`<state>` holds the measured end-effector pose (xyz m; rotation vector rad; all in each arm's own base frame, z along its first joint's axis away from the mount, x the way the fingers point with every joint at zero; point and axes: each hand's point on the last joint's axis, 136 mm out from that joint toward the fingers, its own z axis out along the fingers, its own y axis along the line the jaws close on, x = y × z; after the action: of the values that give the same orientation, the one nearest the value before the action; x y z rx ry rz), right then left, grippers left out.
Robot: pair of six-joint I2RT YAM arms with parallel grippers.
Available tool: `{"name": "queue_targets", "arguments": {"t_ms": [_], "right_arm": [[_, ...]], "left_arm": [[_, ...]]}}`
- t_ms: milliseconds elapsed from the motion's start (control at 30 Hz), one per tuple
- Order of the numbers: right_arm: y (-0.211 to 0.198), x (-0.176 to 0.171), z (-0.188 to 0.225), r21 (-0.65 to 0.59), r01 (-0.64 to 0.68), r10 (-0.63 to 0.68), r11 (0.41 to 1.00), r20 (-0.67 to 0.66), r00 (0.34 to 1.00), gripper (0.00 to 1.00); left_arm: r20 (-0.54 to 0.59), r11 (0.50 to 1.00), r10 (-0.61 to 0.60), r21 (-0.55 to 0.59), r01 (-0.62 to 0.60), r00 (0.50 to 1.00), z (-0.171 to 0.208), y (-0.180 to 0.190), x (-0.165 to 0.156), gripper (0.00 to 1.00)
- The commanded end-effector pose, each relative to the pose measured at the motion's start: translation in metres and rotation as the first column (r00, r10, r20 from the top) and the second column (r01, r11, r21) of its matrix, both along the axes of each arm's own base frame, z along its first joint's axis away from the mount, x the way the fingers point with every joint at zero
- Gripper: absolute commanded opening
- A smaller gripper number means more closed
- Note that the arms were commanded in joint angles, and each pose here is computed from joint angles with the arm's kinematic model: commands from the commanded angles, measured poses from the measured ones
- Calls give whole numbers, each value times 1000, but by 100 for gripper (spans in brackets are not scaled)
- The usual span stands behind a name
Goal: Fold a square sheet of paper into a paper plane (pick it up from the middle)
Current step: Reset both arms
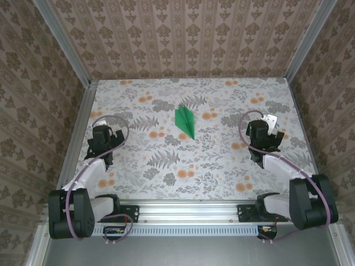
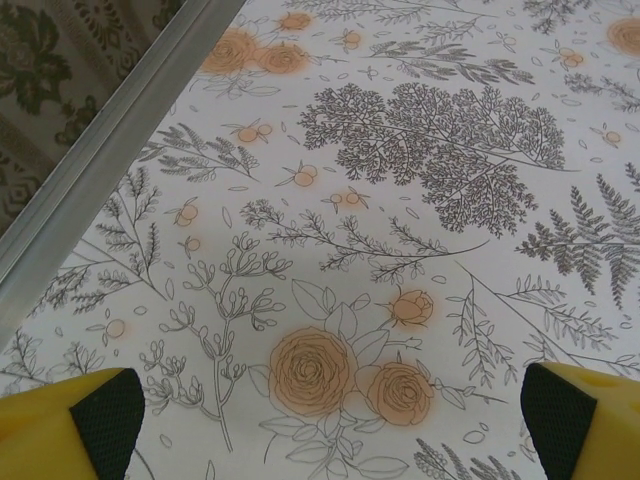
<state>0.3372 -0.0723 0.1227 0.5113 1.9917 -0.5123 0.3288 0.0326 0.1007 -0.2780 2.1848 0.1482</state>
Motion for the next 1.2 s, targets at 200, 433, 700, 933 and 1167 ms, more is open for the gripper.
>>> {"name": "queue_targets", "arguments": {"t_ms": [200,433,700,933,1167], "right_arm": [[34,41,9,5,-274,268,962,191,944,100],[53,50,-8,-12,-401,392,916,239,888,100],[63,59,-19,-8,-456,448,890,204,871,100],[60,60,-20,2,-442,433,897,194,880,100],[60,60,-21,5,-441,432,898,193,881,100]], "left_arm": [[221,970,-244,55,237,944,21,-24,31,100],[279,947,-315,36,318,907,22,-36,42,100],[287,935,-353,67,348,891,18,-37,54,100],[269,933,-357,64,353,895,3,-37,64,100],[210,936,-350,120,331,913,-9,-42,70,100]]}}
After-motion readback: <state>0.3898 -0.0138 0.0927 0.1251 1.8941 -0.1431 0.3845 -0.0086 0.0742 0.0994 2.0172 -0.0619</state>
